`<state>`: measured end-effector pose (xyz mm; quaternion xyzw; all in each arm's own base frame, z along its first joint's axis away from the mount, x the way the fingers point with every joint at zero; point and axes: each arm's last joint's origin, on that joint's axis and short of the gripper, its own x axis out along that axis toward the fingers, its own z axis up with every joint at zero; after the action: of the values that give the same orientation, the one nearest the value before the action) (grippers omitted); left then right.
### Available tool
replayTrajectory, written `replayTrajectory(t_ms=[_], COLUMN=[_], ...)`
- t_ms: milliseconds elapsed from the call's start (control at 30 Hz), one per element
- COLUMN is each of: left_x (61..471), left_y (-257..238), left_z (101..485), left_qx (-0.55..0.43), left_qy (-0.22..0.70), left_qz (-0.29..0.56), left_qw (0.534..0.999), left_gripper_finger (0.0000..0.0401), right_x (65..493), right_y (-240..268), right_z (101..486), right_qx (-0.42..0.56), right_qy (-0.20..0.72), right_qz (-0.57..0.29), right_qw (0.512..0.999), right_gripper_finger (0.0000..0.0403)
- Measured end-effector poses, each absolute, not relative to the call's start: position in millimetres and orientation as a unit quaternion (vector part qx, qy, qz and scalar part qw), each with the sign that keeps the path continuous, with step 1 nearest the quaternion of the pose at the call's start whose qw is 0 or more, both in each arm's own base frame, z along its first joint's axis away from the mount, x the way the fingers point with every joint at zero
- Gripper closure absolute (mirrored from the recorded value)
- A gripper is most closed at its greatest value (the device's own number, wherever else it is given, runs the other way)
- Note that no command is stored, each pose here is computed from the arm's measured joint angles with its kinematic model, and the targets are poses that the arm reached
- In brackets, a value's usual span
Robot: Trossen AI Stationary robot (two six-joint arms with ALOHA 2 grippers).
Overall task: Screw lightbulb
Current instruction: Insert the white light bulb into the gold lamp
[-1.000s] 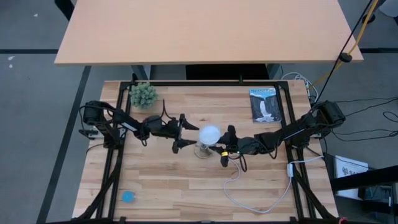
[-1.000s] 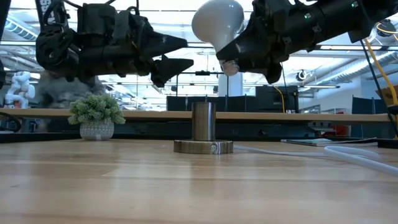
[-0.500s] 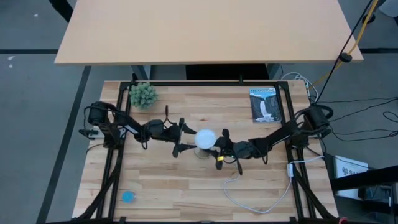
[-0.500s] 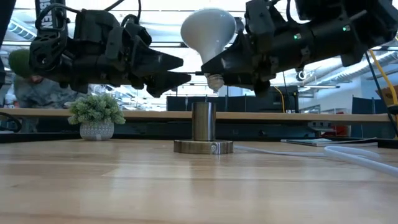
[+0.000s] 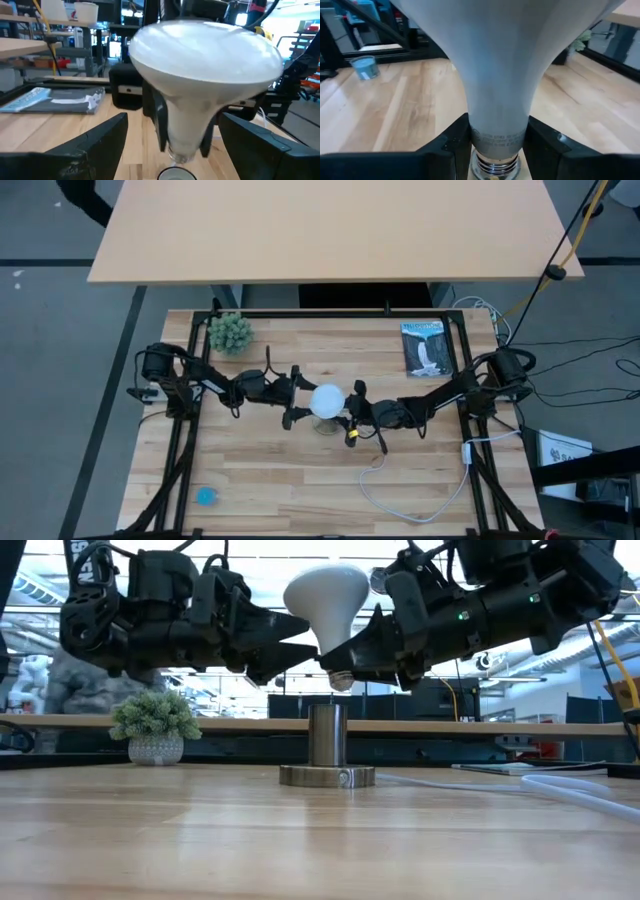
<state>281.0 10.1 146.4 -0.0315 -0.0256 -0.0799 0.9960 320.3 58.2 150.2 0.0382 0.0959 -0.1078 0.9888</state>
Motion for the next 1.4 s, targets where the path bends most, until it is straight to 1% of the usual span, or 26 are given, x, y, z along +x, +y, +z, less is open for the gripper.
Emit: replayTrajectory(t_ms=[200,467,667,967,1167,1400], left_x=[281.3,281.2,281.3,281.2,281.1,281.1], left_y=[10.2,10.0,10.1,14.3,14.6,14.4], left_z=[145.7,141.7,139.5,139.6,139.4,139.5], left_qx=[-0.031,-0.032,-0.035,-0.026,-0.022,-0.022], left_qy=[-0.021,-0.001,0.01,0.009,0.01,0.009], left_qz=[-0.079,-0.08,-0.08,-0.074,-0.074,-0.076], left_qw=[0.996,0.996,0.996,0.997,0.997,0.997], left_gripper_finger=[0.0085,0.0085,0.0085,0.0085,0.0085,0.0085], right_x=[326.6,336.9,336.8,338.0,336.0,335.8], right_y=[59.7,59.4,59.2,51.6,50.7,50.5], right_z=[155.2,138.1,139.9,139.8,134.6,134.4], right_qx=[0.049,0.043,0.034,0.029,0.019,0.03], right_qy=[0.092,0.131,0.13,0.131,0.163,0.164], right_qz=[-0.102,-0.117,-0.115,-0.123,-0.126,-0.129], right_qw=[0.989,0.984,0.984,0.983,0.978,0.978], right_gripper_finger=[0.0266,0.0266,0.0266,0.0245,0.0244,0.0237])
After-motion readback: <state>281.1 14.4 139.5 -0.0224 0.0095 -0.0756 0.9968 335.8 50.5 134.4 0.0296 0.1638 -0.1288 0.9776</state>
